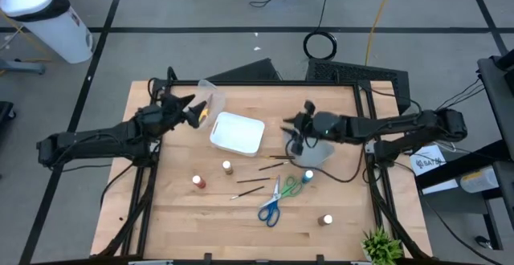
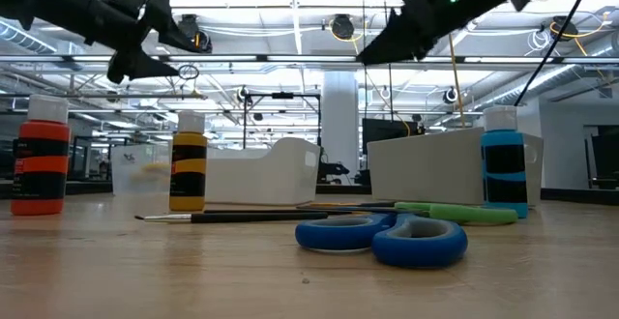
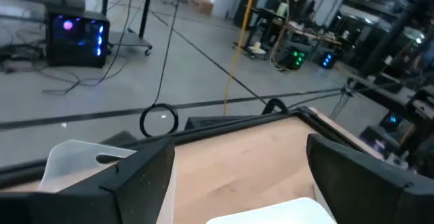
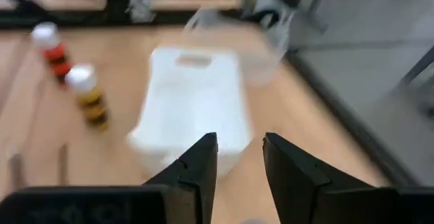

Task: Pick & Place Paint Supplies
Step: Adjust the gray bin

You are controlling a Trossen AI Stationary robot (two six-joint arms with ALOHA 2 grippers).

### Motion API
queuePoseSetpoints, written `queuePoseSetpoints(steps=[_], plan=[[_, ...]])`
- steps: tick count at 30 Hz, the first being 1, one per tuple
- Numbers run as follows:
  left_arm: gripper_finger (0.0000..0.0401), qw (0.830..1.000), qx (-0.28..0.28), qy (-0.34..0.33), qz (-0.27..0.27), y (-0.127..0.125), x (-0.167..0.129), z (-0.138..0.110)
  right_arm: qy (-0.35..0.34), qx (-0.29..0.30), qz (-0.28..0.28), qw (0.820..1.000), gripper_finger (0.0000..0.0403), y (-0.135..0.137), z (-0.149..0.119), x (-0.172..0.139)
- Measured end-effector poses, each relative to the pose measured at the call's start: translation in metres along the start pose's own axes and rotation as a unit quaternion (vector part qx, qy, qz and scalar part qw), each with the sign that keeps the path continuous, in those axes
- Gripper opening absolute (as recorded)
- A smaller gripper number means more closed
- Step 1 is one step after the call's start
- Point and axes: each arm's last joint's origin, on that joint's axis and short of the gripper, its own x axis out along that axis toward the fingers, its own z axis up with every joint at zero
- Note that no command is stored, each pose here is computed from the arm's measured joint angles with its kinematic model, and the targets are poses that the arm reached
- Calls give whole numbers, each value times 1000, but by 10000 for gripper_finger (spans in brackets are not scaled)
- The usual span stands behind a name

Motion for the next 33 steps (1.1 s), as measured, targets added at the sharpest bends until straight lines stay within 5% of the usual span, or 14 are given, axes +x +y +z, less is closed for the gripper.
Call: queuePoseSetpoints(steps=[8, 12, 19, 23, 33], plan=[[347, 998, -24, 50, -16, -2, 0, -10, 164, 109, -134, 971, 97, 12, -37, -45], [347, 996, -34, 81, -22, -5, 3, -18, 251, 181, -124, 943, 90, 19, -54, -72], [346, 991, -45, 124, -16, -11, 11, -33, 360, 193, -23, 912, 72, 50, -70, -92], [347, 988, -52, 143, -6, -13, 16, -40, 415, 170, -25, 894, 56, 56, -92, -88], [346, 984, -75, 158, 9, -15, 25, -51, 351, 124, -45, 927, 31, 51, -103, -66]])
